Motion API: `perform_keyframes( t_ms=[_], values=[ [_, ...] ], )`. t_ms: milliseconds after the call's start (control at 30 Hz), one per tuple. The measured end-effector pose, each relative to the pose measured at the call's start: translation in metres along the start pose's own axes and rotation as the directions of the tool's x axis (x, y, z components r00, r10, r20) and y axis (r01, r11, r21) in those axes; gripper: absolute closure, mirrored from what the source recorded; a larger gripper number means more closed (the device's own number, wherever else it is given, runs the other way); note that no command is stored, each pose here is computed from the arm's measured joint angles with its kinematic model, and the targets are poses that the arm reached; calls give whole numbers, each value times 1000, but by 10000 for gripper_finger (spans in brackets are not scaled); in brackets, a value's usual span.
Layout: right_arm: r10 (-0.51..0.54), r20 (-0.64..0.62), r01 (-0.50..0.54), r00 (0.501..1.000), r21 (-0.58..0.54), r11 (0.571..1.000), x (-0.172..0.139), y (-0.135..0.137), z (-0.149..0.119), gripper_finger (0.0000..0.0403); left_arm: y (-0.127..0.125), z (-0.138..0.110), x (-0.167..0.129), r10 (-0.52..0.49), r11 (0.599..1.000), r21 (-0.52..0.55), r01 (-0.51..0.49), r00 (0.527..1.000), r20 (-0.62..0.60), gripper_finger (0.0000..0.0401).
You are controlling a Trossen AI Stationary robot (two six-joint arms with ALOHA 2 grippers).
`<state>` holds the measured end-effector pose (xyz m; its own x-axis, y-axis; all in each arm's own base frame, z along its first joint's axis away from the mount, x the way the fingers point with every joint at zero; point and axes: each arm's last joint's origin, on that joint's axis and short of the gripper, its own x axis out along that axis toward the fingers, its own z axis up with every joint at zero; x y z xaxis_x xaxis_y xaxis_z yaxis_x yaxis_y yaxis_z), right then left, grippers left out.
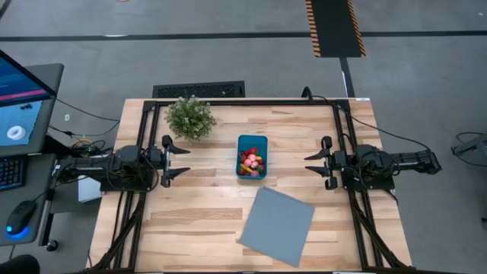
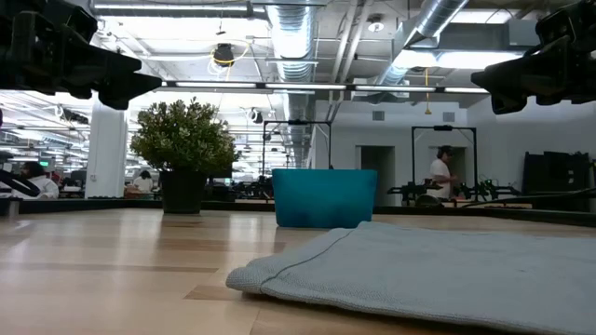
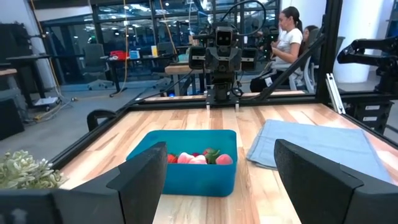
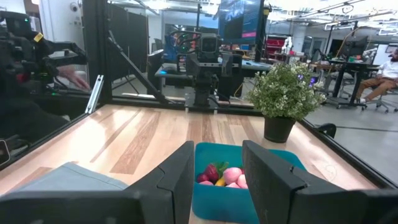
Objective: Pick and placing Produce into tupperware
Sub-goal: Return to Home Position
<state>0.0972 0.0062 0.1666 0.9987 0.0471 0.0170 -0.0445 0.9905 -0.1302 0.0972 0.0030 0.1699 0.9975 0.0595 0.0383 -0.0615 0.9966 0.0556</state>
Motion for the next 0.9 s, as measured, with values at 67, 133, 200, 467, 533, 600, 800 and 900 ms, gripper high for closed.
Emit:
perform_keyframes(
  t_ms=[67,133,200,467,533,600,800,900],
  values=[
    [0,0,0,1000,0,1000,0,0,0,244,0,0,0,0,1000,-13,0,1000,0,116],
    [0,0,0,1000,0,1000,0,0,0,244,0,0,0,0,1000,-14,0,1000,0,116],
    [0,0,0,1000,0,1000,0,0,0,244,0,0,0,0,1000,-10,0,1000,0,116],
    [0,0,0,1000,0,1000,0,0,0,244,0,0,0,0,1000,-18,0,1000,0,116],
    [0,0,0,1000,0,1000,0,0,0,244,0,0,0,0,1000,-10,0,1000,0,116],
    [0,0,0,1000,0,1000,0,0,0,244,0,0,0,0,1000,-3,0,1000,0,116],
    [0,0,0,1000,0,1000,0,0,0,244,0,0,0,0,1000,-12,0,1000,0,116],
    [0,0,0,1000,0,1000,0,0,0,244,0,0,0,0,1000,-6,0,1000,0,116]
  ],
)
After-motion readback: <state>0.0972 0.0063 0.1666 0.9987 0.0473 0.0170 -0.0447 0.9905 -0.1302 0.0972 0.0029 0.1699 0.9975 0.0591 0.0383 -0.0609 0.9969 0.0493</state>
